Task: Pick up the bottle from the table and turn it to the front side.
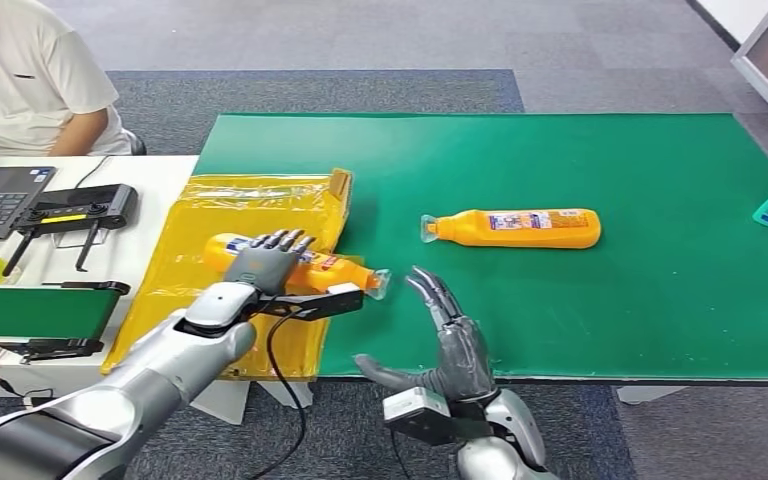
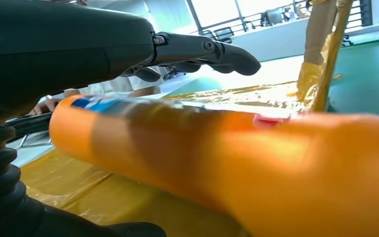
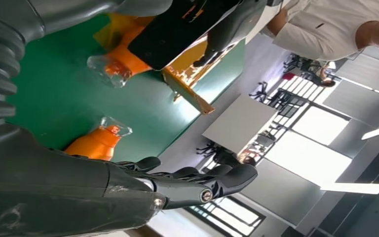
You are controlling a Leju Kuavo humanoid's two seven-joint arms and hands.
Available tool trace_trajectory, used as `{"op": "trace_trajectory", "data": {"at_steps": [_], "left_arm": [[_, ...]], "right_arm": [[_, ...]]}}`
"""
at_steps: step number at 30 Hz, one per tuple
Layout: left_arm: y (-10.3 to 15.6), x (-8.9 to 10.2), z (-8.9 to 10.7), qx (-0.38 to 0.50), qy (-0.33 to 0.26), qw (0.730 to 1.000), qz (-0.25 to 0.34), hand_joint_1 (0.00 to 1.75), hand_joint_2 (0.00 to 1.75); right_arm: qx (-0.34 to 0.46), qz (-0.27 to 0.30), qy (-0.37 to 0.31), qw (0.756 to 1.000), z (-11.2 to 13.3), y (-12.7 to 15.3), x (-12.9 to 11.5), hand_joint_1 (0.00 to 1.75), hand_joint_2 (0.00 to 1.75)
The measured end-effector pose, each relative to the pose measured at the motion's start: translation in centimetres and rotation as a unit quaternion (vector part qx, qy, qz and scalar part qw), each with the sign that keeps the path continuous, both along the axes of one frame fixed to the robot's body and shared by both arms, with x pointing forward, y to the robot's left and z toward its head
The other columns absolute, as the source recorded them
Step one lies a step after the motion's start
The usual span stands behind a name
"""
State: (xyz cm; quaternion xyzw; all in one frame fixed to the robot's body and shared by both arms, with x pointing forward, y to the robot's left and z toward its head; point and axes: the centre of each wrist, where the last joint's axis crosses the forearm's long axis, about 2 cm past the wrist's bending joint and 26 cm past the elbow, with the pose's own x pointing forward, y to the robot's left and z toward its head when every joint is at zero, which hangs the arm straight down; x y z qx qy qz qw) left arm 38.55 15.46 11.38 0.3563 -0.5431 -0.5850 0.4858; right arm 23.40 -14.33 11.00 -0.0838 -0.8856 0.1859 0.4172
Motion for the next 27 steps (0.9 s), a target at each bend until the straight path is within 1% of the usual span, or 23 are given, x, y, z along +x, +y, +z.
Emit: {"op": "trace_trajectory", "data": {"at_steps": [3, 6, 12, 14, 17, 20, 22, 25, 27], "left_arm": [[0.3, -0.1, 0.1, -0.027, -0.006, 1.000, -0.006, 0.00, 1.75], [0.5, -0.9, -0.3, -0.063, -0.010, 0.998, -0.010, 0.00, 1.75], [0.4, -3.5, -1.1, -0.115, -0.025, 0.993, -0.020, 0.00, 1.75], [0.3, -4.5, -0.9, -0.146, -0.032, 0.988, -0.030, 0.00, 1.75], [0.2, -6.2, -0.2, -0.195, -0.041, 0.978, -0.052, 0.00, 1.75], [0.3, -8.0, 0.8, -0.246, -0.062, 0.964, -0.084, 0.00, 1.75], [0.3, -9.6, 1.5, -0.287, -0.083, 0.949, -0.105, 0.00, 1.75], [0.6, -11.4, 2.7, -0.355, -0.118, 0.919, -0.125, 0.00, 1.75], [0.8, -12.9, 3.5, -0.400, -0.140, 0.897, -0.126, 0.00, 1.75]], "right_arm": [[0.002, -0.008, 0.004, 1.000, -0.2, -0.3, 0.0, 0.00, 1.75], [0.003, -0.015, 0.009, 1.000, -0.4, -0.5, 0.0, 0.00, 1.75], [0.003, -0.027, 0.014, 1.000, -0.8, -1.0, 0.0, 0.00, 1.75], [0.002, -0.031, 0.016, 0.999, -0.9, -1.2, 0.0, 0.00, 1.75], [0.001, -0.035, 0.019, 0.999, -1.1, -1.4, -0.2, 0.00, 1.75], [-0.002, -0.043, 0.020, 0.999, -1.2, -1.7, -0.2, 0.00, 1.75], [-0.003, -0.049, 0.022, 0.999, -1.4, -2.0, -0.3, 0.00, 1.75], [-0.003, -0.058, 0.027, 0.998, -1.6, -2.3, -0.5, 0.00, 1.75], [-0.005, -0.063, 0.032, 0.997, -1.6, -2.5, -0.7, 0.00, 1.75]]}}
